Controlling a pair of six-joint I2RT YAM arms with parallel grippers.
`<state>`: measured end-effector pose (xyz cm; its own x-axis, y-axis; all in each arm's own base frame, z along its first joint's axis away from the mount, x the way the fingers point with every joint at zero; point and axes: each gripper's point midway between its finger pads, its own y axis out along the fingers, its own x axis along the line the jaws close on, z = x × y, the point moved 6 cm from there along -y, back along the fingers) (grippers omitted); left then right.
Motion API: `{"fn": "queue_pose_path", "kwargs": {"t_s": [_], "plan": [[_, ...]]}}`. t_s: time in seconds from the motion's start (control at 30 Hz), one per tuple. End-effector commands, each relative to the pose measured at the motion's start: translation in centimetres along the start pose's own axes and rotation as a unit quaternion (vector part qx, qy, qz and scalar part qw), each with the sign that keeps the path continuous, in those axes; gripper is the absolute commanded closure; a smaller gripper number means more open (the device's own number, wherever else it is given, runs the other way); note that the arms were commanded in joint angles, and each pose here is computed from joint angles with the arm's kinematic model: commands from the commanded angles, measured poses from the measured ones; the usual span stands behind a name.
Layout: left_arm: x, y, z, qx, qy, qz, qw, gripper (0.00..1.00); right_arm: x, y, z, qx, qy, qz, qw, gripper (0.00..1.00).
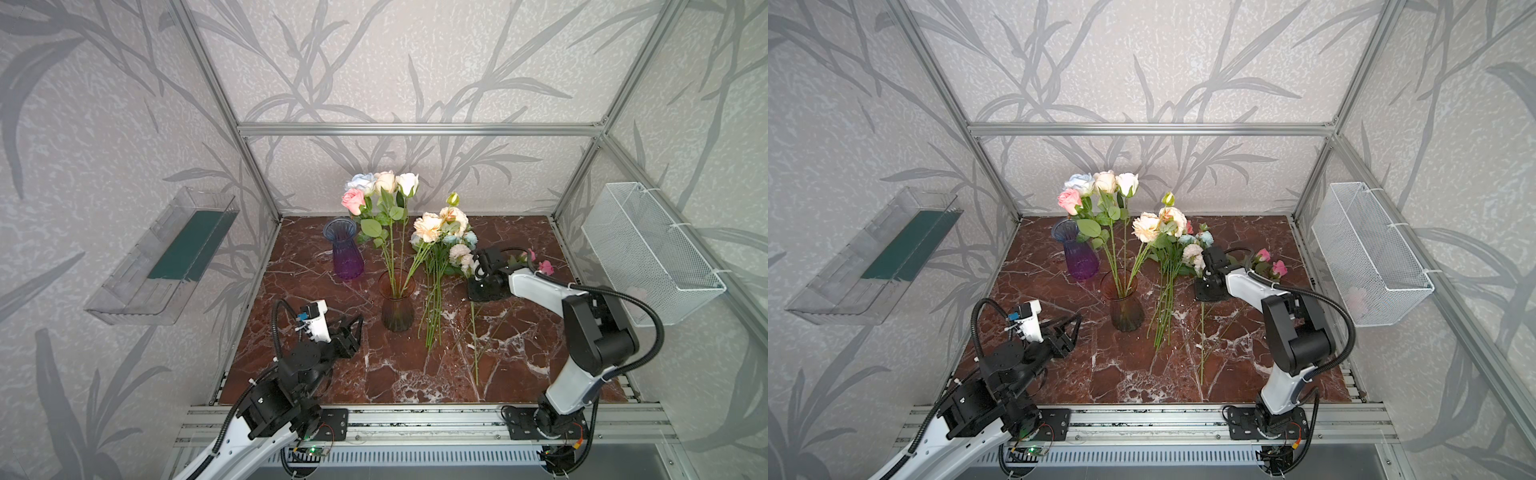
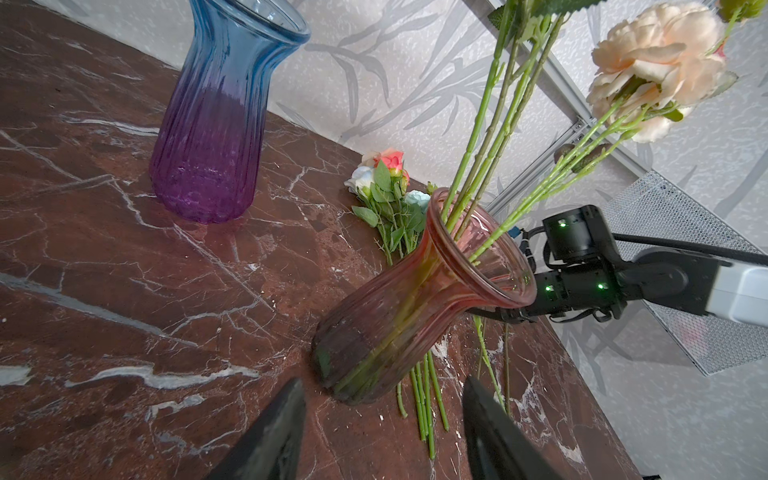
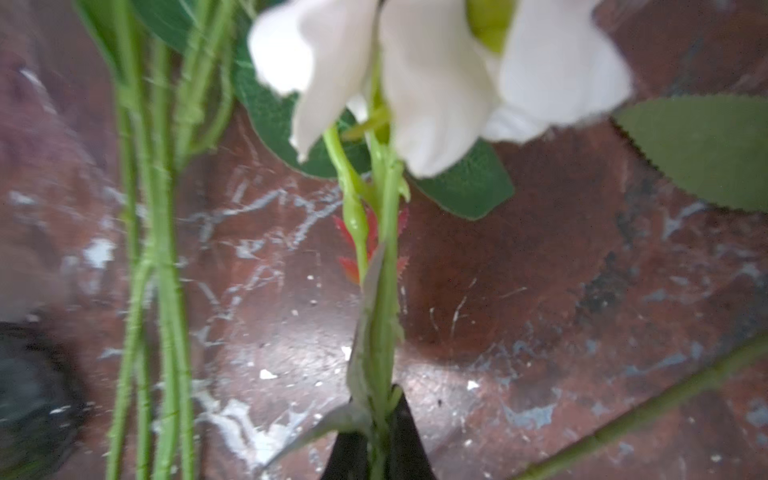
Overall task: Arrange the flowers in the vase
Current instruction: 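Grasp a pale pink rose stem with the right gripper and lift, then carry the pale pink rose upright toward the pink vase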
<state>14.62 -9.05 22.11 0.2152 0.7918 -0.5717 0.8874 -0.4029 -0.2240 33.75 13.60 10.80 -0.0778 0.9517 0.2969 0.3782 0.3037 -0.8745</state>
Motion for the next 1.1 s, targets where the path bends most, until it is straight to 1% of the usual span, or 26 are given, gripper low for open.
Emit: {"fn": "queue_pose_path", "kwargs": {"t_s": [0.0,0.13,0.27,0.37,0.47,0.63,0.77,0.97,1.07], "plan": [[-0.2,-0.3,-0.8,-0.015,0.002,-0.003,1.000,0.39,2.7,-3.8,-2.7,-0.116,0.016,-0.103,0.988,0.94],[-0.2,-0.3,-0.8,-0.014,0.000,-0.003,1.000,0.38,3.1,-6.8,-3.0,-0.209,0.030,-0.138,0.968,0.94],[-0.4,-0.3,-1.0,-0.018,0.001,0.000,1.000,0.39,3.8,-10.0,-3.2,-0.271,0.029,-0.170,0.947,0.95],[-0.3,-0.3,-1.1,-0.021,-0.002,-0.002,1.000,0.39,3.9,-12.3,-3.1,-0.311,0.026,-0.174,0.934,0.95],[-0.4,-0.3,-1.1,-0.022,-0.006,-0.002,1.000,0.39,4.1,-14.2,-2.8,-0.344,0.023,-0.184,0.921,0.95],[-0.4,-0.3,-1.3,-0.027,-0.011,-0.002,1.000,0.38,5.0,-17.9,-1.9,-0.405,0.003,-0.198,0.892,0.94],[-0.4,-0.5,-1.6,-0.031,-0.014,-0.006,0.999,0.38,6.1,-21.7,-1.2,-0.462,-0.024,-0.203,0.863,0.94],[0.0,-0.2,-1.3,-0.037,-0.018,-0.013,0.999,0.39,7.6,-26.2,-0.3,-0.513,-0.060,-0.208,0.831,0.94],[0.4,-0.2,-1.3,-0.044,-0.019,-0.025,0.999,0.39,8.2,-27.8,0.0,-0.528,-0.073,-0.214,0.818,0.94]]}}
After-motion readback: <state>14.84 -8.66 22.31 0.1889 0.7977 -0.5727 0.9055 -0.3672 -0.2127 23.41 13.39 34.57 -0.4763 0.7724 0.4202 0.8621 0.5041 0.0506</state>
